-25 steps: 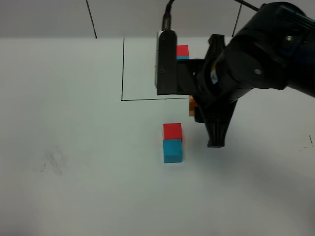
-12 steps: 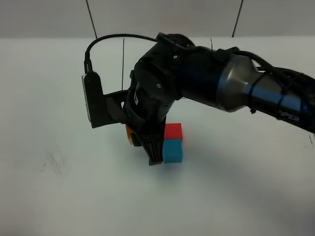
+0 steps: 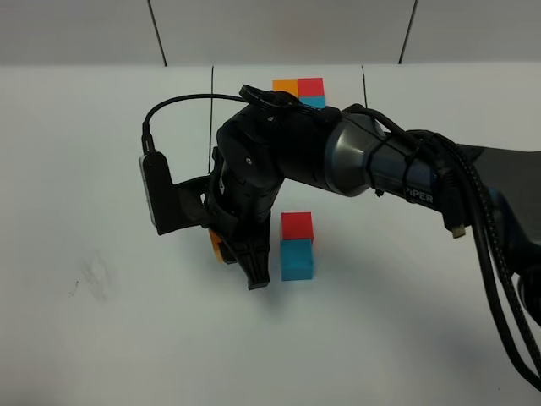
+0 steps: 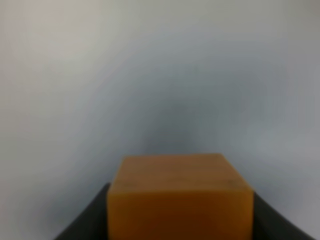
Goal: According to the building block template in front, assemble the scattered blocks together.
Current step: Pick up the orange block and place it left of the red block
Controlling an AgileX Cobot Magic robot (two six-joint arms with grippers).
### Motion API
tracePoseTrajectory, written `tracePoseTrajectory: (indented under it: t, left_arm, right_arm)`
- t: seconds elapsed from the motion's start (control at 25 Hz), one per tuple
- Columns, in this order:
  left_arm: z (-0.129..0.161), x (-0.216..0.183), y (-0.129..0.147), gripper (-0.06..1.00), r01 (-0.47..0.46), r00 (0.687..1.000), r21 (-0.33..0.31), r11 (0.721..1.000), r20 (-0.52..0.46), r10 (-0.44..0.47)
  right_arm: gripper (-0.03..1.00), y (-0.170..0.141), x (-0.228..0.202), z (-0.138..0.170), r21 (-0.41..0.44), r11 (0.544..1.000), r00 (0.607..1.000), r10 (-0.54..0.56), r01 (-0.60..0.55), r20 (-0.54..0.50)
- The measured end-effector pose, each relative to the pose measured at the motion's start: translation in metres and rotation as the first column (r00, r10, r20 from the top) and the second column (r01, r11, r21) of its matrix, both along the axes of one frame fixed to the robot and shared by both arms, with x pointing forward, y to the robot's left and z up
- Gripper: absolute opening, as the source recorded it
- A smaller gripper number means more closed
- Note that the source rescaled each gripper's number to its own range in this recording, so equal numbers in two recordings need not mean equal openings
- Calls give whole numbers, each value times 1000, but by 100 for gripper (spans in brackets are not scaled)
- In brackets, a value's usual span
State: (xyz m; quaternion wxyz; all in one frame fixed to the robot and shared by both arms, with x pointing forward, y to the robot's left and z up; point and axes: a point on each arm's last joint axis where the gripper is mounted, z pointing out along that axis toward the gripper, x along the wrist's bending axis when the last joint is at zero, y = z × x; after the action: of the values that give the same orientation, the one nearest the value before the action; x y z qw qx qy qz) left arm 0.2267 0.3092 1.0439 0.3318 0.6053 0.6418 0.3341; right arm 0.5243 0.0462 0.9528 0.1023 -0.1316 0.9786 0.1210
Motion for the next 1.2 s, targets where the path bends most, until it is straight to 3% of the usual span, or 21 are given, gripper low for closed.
tracePoseTrajectory:
  t: [0.52,1.2]
  left_arm:
    - [0,0,0,0,0,1000,1,1000,0,0]
    - [0,0,0,0,0,1000,1,1000,0,0]
  right_arm:
    - [43,-12,18,-15,-23,996,995,-92,91,-39]
    - [43,-10,22,-40,-32,993,991,-112,109,-76]
